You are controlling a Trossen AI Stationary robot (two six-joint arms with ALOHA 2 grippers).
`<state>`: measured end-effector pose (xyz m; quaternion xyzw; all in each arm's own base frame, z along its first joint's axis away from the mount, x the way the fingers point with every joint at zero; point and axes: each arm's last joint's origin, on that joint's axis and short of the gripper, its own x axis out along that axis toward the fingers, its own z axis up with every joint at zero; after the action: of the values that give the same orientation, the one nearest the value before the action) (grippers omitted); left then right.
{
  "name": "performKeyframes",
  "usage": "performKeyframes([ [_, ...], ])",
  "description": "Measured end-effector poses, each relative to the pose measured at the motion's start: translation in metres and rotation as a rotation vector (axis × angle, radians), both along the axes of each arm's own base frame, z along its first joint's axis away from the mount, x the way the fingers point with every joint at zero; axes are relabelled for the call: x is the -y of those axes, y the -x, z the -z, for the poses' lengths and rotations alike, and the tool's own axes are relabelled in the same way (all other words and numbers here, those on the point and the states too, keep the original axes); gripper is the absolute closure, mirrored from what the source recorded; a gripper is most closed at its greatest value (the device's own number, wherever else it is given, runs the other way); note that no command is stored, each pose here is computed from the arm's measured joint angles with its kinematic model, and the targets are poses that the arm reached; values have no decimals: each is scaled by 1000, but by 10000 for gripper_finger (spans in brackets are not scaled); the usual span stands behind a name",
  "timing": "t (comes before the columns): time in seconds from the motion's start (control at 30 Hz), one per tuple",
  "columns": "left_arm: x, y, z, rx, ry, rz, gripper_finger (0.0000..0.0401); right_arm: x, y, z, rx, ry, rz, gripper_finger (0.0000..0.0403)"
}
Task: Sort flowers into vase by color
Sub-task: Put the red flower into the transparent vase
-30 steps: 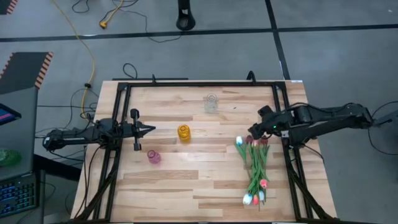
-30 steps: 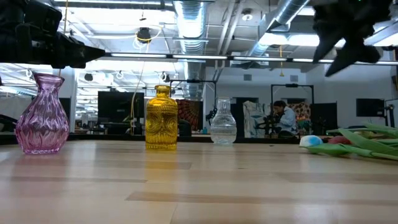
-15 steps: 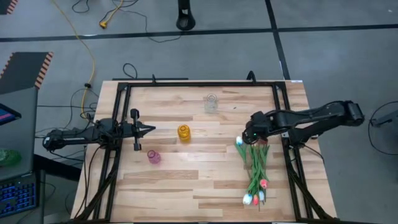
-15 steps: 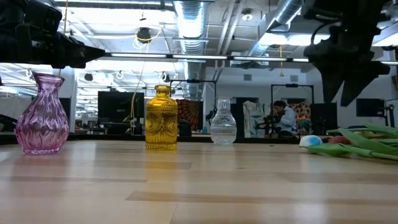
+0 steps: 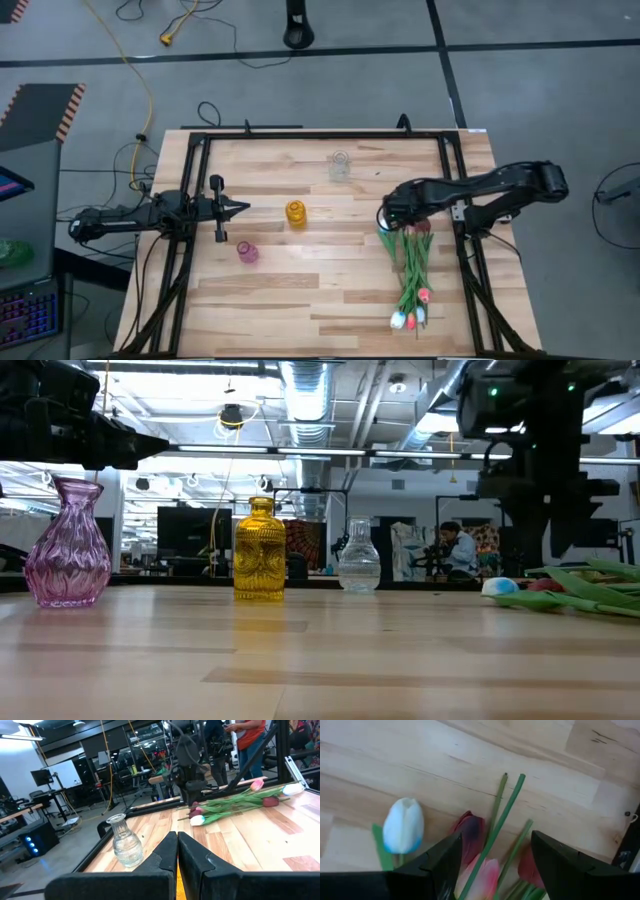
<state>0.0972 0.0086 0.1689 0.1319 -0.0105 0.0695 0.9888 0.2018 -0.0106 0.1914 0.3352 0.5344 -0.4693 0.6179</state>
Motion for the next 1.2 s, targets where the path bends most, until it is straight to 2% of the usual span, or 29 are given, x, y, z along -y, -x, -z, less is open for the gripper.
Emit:
performKeyframes([
  [0.27, 0, 0, 0, 0, 0, 0, 401, 4, -7, 16, -81, -20, 20, 141],
  [0.43, 0, 0, 0, 0, 0, 0, 401, 4, -10, 23, -115, -25, 20, 164],
  [0.6, 0, 0, 0, 0, 0, 0, 401, 4, -11, 27, -131, -27, 20, 207],
  [1.0, 0, 0, 0, 0, 0, 0, 401, 4, -14, 27, -110, -27, 17, 351],
  [1.1, 0, 0, 0, -1, 0, 0, 401, 4, -14, 27, -109, -27, 17, 372],
  [1.2, 0, 0, 0, -1, 0, 0, 401, 4, -13, 27, -108, -27, 17, 375],
])
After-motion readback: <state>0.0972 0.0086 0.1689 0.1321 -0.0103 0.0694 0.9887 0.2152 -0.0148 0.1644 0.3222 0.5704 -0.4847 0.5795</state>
